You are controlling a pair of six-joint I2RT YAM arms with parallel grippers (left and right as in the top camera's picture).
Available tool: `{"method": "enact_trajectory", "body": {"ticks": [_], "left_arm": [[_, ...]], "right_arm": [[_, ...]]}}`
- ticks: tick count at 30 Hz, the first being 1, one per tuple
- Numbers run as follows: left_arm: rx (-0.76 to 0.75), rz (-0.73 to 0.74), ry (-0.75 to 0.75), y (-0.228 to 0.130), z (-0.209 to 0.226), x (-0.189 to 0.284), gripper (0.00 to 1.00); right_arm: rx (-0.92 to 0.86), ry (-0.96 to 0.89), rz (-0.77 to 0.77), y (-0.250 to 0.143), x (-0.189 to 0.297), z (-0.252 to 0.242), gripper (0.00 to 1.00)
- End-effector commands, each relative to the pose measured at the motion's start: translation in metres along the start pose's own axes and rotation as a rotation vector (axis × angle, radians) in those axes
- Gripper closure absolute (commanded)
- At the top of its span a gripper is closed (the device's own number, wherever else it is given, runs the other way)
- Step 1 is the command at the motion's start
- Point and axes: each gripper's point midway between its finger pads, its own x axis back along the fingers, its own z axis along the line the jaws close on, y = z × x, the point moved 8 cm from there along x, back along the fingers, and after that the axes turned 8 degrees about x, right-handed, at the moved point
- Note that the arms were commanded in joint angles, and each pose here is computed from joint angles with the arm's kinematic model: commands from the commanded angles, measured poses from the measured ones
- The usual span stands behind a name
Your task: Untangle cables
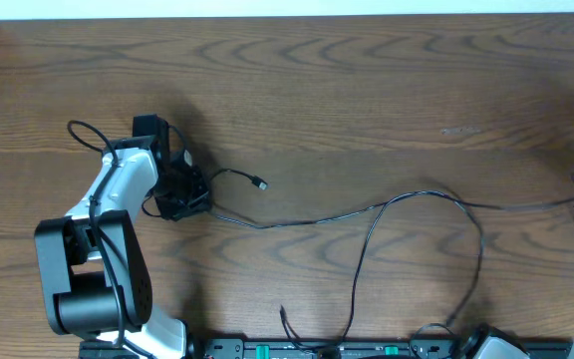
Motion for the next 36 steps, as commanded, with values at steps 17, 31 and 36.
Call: {"method": "enact_trajectory", "body": {"ticks": [17, 31, 36], "left_arm": [[-0.153, 0.105, -0.090, -0.031, -0.043, -0.016, 0.93], [-0.271, 0.115, -0.023, -0.052, -0.062, -0.028, 0.93], [-0.275, 0.113, -0.025, -0.052, -0.063, -0.028, 0.92]], "right_arm": [[0.482, 0.724, 0.402, -0.085, 0.002, 0.115, 0.66], [0.583, 0.744, 0.698, -0.159, -0.026, 0.156, 0.45], [0.650, 0.696, 0.661, -0.167, -0.038, 0.164, 0.44]]}}
